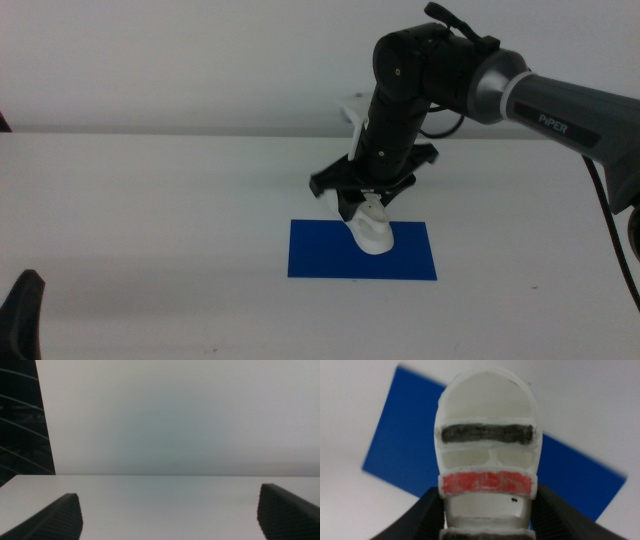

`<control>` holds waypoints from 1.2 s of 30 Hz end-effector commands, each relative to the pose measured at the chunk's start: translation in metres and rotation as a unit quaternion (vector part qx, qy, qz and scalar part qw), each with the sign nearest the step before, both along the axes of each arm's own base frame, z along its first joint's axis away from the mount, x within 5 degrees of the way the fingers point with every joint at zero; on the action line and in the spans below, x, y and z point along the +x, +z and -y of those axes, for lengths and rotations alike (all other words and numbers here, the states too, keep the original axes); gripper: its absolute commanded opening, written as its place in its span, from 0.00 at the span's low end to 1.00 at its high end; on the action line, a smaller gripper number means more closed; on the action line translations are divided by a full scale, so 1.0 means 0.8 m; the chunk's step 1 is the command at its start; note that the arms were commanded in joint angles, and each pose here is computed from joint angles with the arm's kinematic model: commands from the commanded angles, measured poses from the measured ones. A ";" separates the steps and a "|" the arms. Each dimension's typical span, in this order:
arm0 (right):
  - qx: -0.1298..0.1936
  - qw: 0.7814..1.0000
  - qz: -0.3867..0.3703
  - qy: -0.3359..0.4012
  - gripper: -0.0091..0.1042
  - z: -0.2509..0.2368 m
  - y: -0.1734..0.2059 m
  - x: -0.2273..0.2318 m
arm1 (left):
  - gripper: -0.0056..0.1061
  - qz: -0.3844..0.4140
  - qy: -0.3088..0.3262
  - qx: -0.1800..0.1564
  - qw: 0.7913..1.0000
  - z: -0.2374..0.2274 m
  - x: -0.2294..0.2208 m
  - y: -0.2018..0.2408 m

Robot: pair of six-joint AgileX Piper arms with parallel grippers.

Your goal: Use one arm to grab the shoe from the table and place it on the mat.

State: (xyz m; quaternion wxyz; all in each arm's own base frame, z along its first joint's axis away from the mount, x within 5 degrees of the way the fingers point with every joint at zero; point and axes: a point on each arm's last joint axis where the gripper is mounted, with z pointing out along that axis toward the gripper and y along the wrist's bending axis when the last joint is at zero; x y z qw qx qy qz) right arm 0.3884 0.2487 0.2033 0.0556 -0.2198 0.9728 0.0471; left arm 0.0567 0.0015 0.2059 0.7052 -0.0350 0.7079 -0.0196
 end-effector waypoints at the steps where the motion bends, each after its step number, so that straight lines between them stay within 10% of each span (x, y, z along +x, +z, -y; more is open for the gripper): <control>1: -0.031 0.990 -0.028 0.133 0.10 0.005 0.001 -0.009 | 0.89 0.005 -0.003 -0.003 1.000 0.000 -0.002 -0.014; 7: -0.020 0.961 -0.009 0.276 0.10 0.001 0.001 -0.009 | 0.89 0.005 -0.003 -0.003 1.000 0.000 -0.002 -0.014; 16: 0.029 0.831 0.021 0.556 0.10 -0.009 0.003 -0.018 | 0.89 0.005 -0.003 -0.003 1.000 0.000 -0.002 -0.014; 23: -0.027 0.837 0.005 0.546 0.10 0.002 -0.010 -0.010 | 0.89 0.005 -0.003 -0.003 1.000 0.000 -0.002 -0.014; 36: -0.026 0.846 -0.011 0.532 0.10 -0.003 -0.046 -0.003 | 0.89 0.005 -0.003 -0.003 1.000 0.000 -0.002 -0.014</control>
